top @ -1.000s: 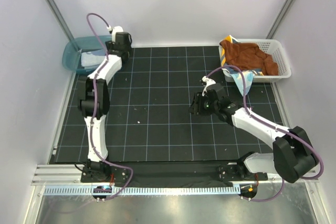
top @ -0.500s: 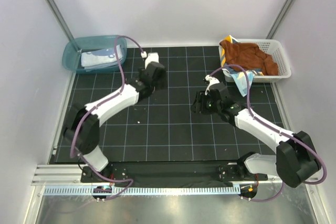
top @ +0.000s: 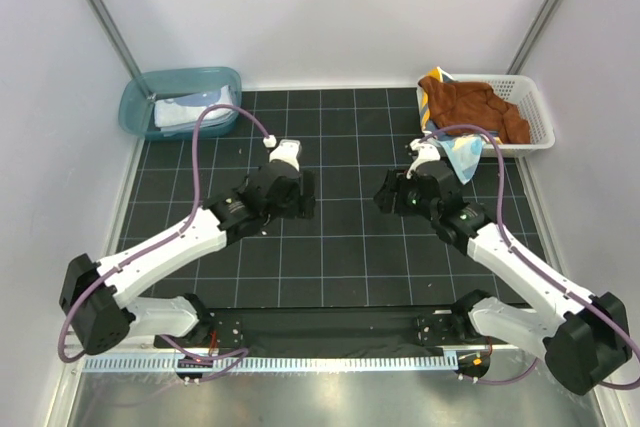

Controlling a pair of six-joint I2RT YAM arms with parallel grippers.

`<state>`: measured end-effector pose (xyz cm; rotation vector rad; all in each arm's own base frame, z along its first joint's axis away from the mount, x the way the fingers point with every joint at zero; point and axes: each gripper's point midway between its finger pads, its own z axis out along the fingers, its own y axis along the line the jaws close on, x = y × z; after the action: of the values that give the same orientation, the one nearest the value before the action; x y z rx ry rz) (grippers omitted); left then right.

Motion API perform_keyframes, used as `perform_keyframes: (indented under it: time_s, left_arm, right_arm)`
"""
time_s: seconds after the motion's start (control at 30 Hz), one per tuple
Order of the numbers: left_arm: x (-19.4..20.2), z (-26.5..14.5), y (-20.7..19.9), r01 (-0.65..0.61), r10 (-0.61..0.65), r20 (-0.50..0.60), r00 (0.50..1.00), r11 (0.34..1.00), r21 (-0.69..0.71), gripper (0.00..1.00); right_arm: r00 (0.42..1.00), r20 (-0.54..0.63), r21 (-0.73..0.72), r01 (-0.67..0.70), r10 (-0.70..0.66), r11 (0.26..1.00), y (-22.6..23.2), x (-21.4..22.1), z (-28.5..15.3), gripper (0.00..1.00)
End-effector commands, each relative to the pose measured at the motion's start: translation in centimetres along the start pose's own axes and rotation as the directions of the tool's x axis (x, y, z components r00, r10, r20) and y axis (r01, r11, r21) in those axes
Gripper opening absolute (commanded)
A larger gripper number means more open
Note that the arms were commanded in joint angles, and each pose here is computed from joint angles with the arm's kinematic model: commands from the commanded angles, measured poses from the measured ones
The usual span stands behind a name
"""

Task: Fold and stack the towels
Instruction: Grab crumpled towel

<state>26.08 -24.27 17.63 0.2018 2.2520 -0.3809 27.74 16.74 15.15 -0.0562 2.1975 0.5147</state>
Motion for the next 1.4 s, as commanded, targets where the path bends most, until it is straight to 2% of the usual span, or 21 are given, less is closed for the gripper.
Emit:
perform_keyframes:
  time_s: [0.0, 0.1, 0.23, 0.47, 0.8, 0.97, 1.1, 1.13, 1.2, 1.23, 1.27, 1.37]
  left_arm:
    - [0.7, -1.3, 0.6, -0.016, 0.017, -0.017, 1.000, 1.000, 0.014, 0.73]
    - [1.0, -1.8, 1.1, -0.020, 0.020, 0.000, 1.000, 1.000, 0.014, 0.73]
    - [0.7, -2.3, 1.3, -0.014, 0.014, 0.022, 1.000, 1.000, 0.025, 0.73]
    - [0.8, -2.6, 1.1, -0.018, 0.016, 0.032, 0.999, 0.999, 0.045, 0.73]
    - [1.3, -2.1, 0.8, -0.007, 0.006, 0.023, 1.000, 0.998, 0.060, 0.73]
    - [1.1, -2.2, 0.6, -0.006, 0.004, 0.031, 1.000, 0.998, 0.068, 0.73]
    - [0.8, -2.6, 0.4, 0.008, -0.011, 0.034, 0.999, 0.997, 0.079, 0.73]
    - [0.7, -2.7, 0.3, 0.016, -0.019, 0.034, 0.999, 0.996, 0.084, 0.73]
    - [0.5, -3.1, 0.0, 0.034, -0.038, 0.036, 0.999, 0.994, 0.102, 0.73]
    - [0.5, -3.3, -0.1, 0.034, -0.038, 0.033, 0.999, 0.994, 0.107, 0.73]
    - [0.2, -3.6, -0.1, 0.038, -0.042, 0.035, 0.999, 0.993, 0.108, 0.73]
    - [0.3, -4.2, -0.4, 0.046, -0.049, 0.018, 0.999, 0.990, 0.132, 0.73]
  right_arm:
    - [0.997, 0.073, 0.034, -0.005, 0.002, 0.999, -0.4, -2.0, -1.3, 0.64]
    - [0.995, 0.099, 0.033, -0.020, 0.017, 0.999, -0.5, -2.1, -1.7, 0.67]
    - [0.993, 0.111, 0.047, -0.037, 0.031, 0.998, -0.9, -2.0, -1.9, 0.78]
    - [0.993, 0.113, 0.082, -0.041, 0.031, 0.996, -1.5, -2.0, -2.0, 0.91]
    - [0.992, 0.120, 0.089, -0.038, 0.027, 0.995, -1.5, -2.5, -2.2, 0.92]
    - [0.988, 0.154, 0.171, -0.058, 0.032, 0.984, -2.8, -3.4, -2.6, 0.93]
    - [0.971, 0.237, 0.294, -0.109, 0.038, 0.950, -4.9, -7.7, -3.2, 0.93]
    - [0.958, 0.282, 0.328, -0.152, 0.057, 0.932, -6.0, -10.4, -3.8, 0.92]
    - [0.959, 0.277, 0.425, -0.174, 0.055, 0.888, -8.2, -12.1, -2.7, 0.91]
    - [0.941, 0.332, 0.460, -0.221, 0.065, 0.860, -9.7, -14.8, -3.4, 0.89]
    - [0.947, 0.311, 0.497, -0.229, 0.074, 0.837, -11.0, -15.1, -2.1, 0.87]
    - [0.918, 0.384, 0.536, -0.308, 0.098, 0.786, -14.1, -19.2, -2.5, 0.82]
